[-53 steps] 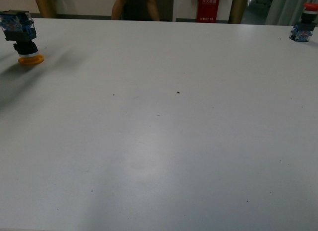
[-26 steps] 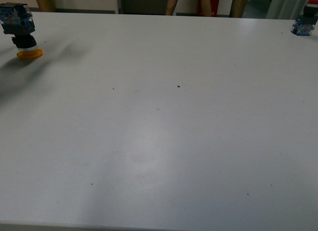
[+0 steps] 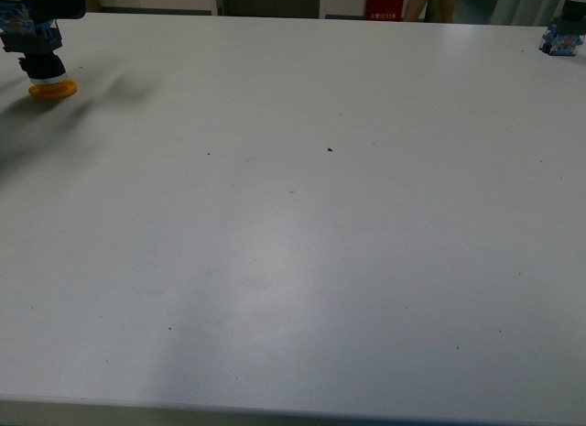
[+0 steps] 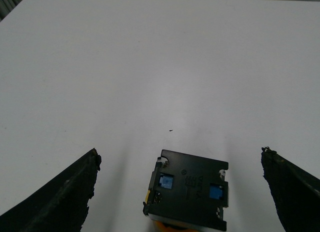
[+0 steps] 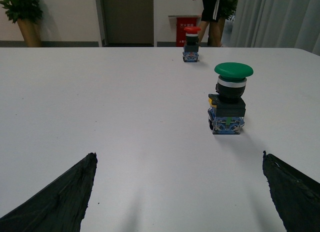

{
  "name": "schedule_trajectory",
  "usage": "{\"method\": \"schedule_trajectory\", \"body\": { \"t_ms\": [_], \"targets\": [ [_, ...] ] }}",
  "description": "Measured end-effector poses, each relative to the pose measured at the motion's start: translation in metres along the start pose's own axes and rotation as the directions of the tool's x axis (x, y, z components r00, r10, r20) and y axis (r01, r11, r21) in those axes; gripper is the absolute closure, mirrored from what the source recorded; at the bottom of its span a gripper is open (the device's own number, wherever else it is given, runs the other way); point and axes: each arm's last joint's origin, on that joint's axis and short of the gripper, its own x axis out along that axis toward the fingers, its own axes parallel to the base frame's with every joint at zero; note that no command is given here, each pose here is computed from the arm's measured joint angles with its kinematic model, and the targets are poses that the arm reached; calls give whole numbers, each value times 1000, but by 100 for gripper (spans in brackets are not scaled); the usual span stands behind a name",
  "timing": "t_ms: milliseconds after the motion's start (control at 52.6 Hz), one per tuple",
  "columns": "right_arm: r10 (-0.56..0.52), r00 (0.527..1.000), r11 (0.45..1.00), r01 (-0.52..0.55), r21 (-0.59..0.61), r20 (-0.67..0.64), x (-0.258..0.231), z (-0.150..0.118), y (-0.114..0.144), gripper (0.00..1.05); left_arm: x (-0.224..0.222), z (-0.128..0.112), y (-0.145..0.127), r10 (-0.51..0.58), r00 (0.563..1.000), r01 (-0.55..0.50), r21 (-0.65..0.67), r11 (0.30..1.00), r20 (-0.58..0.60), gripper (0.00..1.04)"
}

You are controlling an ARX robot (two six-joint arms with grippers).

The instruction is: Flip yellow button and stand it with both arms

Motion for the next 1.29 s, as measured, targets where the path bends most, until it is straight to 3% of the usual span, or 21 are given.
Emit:
{"method": "schedule_trajectory", "body": {
  "t_ms": [475, 513, 837, 1293],
  "targets": [
    [0, 1000, 1000, 0, 0, 0, 0, 0, 0, 7, 5, -7, 0, 0, 999, 0, 9, 1000, -33, 7],
    [0, 1000, 1000, 0, 0, 0, 0, 0, 0, 7, 5, -7, -1, -2, 999, 2, 11, 1000, -34, 9],
    [0, 1000, 1000, 0, 0, 0, 0, 0, 0, 7, 6, -9, -1, 4, 999, -3, 14, 1000, -40, 66],
    [0, 1000, 1000, 0, 0, 0, 0, 0, 0, 7, 4, -15, -1, 61, 998, -61, 51, 997, 7, 69]
  ]
}}
